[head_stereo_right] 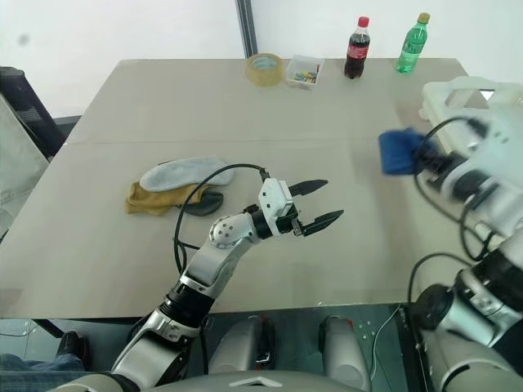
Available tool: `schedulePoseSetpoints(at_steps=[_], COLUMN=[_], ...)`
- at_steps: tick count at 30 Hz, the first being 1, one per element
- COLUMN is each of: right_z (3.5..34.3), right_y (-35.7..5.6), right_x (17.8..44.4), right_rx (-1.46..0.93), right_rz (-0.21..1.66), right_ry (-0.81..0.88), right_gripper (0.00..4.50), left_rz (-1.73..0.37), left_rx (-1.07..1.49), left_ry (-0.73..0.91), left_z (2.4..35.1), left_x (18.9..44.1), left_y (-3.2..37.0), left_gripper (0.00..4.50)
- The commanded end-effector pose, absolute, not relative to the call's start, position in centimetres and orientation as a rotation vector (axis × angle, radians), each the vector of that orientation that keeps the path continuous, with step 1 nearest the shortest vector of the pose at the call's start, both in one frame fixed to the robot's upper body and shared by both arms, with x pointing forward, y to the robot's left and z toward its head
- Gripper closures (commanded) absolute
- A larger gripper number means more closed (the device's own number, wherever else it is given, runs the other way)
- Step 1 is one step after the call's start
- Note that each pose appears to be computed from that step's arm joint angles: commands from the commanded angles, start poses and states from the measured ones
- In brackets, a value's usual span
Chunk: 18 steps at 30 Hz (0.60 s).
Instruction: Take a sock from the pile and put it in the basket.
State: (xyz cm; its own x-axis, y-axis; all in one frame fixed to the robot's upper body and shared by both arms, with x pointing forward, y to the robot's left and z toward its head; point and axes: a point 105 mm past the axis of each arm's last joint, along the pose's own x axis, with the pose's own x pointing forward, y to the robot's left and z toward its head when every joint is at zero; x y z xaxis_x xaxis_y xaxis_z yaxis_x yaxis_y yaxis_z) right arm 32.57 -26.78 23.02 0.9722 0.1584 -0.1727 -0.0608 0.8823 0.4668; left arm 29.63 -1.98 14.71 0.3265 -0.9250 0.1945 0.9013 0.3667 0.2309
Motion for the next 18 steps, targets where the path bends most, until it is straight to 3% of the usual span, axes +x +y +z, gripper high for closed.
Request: schedulePoseSetpoints(at_steps=[1, 8, 13, 15, 18], right_z=[24.5, 24.4, 24.1, 22.6, 21.3], right_y=[-30.1, -39.6, -42.1, -42.8, -43.2], right_x=[32.2, 32.2, 33.4, 34.0, 34.5], right_rx=[0.485, 0.613, 0.728, 0.803, 0.872], right_rz=[0.009, -0.381, -0.460, -0.505, -0.541], right_ry=[0.174, 0.087, 0.015, 0.042, 0.059], right_gripper=[4.46, 4.46, 4.46, 4.46, 3.33], left_rz=[-1.213, -1.208, -1.210, -1.214, -1.218], left_rx=[0.043, 0.023, 0.010, 0.010, 0.011], left_ry=[-0.389, -0.433, -0.451, -0.453, -0.456], left_z=[16.5, 18.2, 18.8, 18.8, 18.8], left_x=[29.2, 29.8, 29.9, 29.9, 29.9], left_y=[-2.4, -3.6, -4.3, -4.5, -4.7], left_gripper=[0.82, 0.82, 0.82, 0.82, 0.82])
